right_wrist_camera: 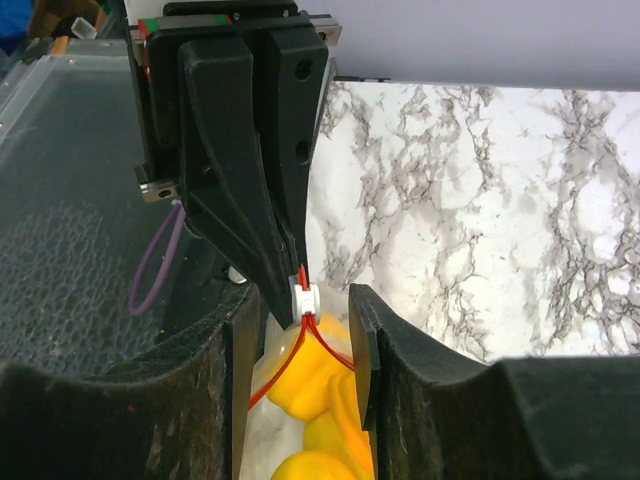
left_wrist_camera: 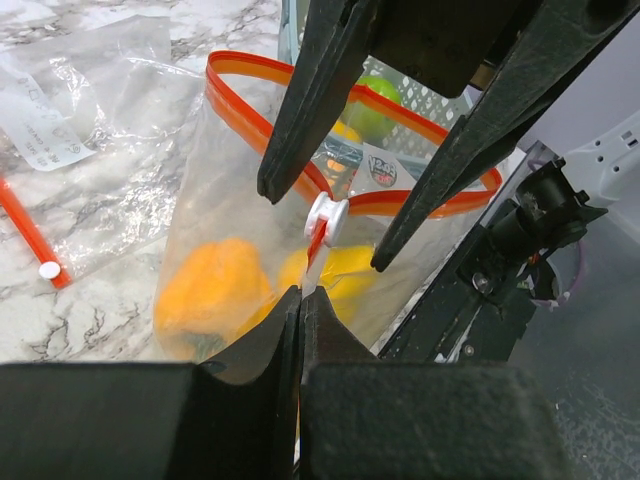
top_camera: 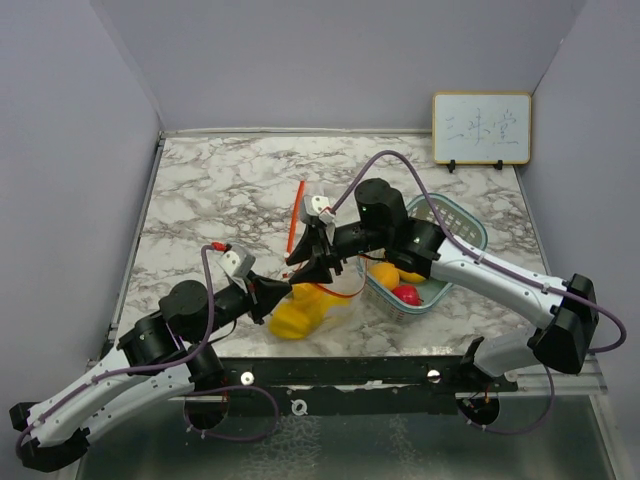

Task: Place the food in the zip-top bag and seal the zipper
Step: Zip the zipper food storage bag.

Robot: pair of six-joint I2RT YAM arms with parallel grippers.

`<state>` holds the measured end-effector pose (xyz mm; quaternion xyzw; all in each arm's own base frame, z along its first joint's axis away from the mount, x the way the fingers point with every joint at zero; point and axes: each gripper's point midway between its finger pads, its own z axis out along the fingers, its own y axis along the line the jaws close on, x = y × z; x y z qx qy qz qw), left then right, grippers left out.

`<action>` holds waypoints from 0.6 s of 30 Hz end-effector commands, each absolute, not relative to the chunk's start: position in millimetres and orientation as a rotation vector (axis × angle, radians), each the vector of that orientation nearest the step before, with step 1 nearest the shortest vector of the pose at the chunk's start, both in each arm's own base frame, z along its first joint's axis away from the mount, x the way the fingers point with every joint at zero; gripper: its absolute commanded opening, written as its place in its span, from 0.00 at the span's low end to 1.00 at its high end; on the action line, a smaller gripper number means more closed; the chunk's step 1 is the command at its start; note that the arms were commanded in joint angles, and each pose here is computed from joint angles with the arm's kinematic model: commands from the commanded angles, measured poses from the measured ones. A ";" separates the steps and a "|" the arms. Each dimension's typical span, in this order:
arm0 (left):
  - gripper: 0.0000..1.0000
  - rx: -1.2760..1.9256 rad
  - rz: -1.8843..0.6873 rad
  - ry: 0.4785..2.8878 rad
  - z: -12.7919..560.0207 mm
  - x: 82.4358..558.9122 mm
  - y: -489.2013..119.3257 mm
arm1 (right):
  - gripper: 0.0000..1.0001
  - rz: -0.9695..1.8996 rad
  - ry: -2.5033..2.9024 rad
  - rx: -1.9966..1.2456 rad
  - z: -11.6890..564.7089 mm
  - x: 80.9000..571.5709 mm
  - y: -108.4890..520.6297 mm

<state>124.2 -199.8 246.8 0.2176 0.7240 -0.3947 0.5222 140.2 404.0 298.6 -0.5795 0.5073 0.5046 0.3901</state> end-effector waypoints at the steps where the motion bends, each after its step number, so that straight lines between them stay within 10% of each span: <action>1: 0.00 0.523 -0.988 1.654 271.3 119.1 -198.2 | 0.40 1.334 1.180 -1.505 318.3 129.6 405.5; 18: 0.00 0.517 -0.996 1.644 273.7 118.7 -198.1 | 0.24 1.327 1.285 -1.486 302.0 138.9 411.7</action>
